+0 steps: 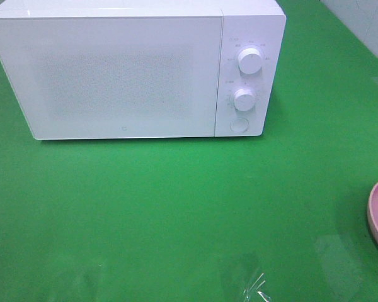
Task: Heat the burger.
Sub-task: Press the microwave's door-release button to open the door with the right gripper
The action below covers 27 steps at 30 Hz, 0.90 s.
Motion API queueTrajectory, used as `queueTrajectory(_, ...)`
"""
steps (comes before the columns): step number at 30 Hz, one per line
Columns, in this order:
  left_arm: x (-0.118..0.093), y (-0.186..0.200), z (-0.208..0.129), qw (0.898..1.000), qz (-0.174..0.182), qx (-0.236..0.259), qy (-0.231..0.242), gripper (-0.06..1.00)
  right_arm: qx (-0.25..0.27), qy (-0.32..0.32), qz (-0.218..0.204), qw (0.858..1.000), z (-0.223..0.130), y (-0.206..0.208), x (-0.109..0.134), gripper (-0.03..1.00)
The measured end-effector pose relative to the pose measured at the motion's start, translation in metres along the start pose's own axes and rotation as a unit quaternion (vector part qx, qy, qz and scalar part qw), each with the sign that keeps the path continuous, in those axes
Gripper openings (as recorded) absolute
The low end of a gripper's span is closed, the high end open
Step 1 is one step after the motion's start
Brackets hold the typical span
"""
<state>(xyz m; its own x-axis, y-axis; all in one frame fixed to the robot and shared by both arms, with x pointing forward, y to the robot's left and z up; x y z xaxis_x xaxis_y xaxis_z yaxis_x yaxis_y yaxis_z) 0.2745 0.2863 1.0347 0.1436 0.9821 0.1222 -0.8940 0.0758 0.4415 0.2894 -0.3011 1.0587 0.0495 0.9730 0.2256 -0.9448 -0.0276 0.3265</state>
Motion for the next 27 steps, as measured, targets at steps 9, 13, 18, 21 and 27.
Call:
queueTrajectory(9,0.000,0.000,0.000,1.000,0.000,0.000,0.000,0.99,0.004,0.003,0.001,1.000,0.017,-0.025,0.006,0.74)
queueTrajectory(13,0.000,0.000,0.000,1.000,0.000,0.000,0.000,0.99,0.005,0.004,0.003,1.000,0.024,-0.037,0.009,0.74)
queueTrajectory(18,0.000,0.000,0.000,1.000,0.000,0.000,0.000,0.99,0.004,0.006,0.005,1.000,0.023,-0.057,0.010,0.74)
queueTrajectory(21,0.000,0.000,0.000,1.000,0.000,0.000,0.000,0.99,0.003,0.007,0.008,1.000,0.019,-0.069,0.011,0.74)
queueTrajectory(27,0.000,0.000,0.000,1.000,0.000,0.000,0.000,0.99,-0.017,0.002,0.018,1.000,0.019,-0.089,0.013,0.74)
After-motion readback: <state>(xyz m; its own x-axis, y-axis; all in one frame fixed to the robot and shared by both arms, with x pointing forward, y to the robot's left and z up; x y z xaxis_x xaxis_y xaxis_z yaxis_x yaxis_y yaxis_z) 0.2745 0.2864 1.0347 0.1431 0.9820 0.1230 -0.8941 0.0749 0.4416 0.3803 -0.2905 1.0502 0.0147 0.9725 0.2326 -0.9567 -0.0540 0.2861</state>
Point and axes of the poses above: a point on each arm's last joint axis where the gripper is mounted, y pointing back along that axis away from the gripper, x along the wrist's bending axis when the last joint is at zero, z = x × y, the point moved 5 cm from there along -y, pointing out along that axis toward the gripper, and after that the axes turned 12 degrees about -y, right-handed, at the moved point
